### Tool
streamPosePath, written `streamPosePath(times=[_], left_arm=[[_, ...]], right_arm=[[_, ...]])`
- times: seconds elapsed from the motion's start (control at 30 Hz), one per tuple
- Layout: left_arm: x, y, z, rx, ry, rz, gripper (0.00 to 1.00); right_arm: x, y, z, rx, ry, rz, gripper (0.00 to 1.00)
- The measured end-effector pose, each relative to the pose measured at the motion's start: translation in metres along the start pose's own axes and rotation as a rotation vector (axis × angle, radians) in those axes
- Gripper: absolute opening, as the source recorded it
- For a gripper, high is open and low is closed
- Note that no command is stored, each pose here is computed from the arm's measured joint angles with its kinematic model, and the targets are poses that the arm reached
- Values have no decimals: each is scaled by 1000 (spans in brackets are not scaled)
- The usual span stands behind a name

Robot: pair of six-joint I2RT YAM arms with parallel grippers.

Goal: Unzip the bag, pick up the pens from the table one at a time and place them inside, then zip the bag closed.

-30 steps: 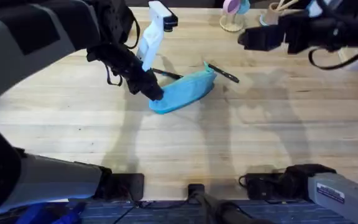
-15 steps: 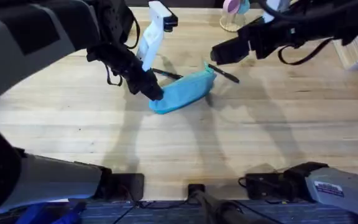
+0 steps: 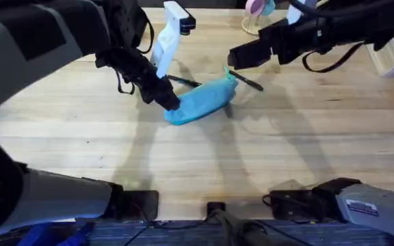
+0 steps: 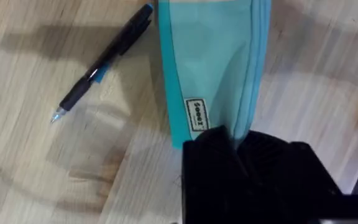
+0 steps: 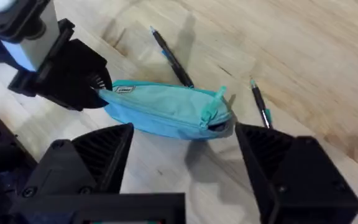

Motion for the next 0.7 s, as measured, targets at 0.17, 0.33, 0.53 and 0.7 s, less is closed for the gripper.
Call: streamPosePath(times=[0.17,0.33,0.53,0.7], left_arm=[[0,0,0,0,-1,0,43],[0,0,0,0,0,0,44],[0,0,0,1,-1,-1,44],[0,0,0,1,-1,-1,43]], right_arm=[[6,2,-2,19,-3,18,996],[26,8,-11,51,-9,79,996],[55,16,-25,79,-9,140,996],[75,18,-34,88,-7,155,996]])
Point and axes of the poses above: each hand's point on the last joint's axis, 136 mm out from that joint toward the fingers, its own x axis out along the fingers, its own z axis along the line the jaws close on, y = z × x, the point moved 7 cm from there along -x, back along the fingers, and after that the axes turned 2 degrees about -x, right-handed, at the moved point
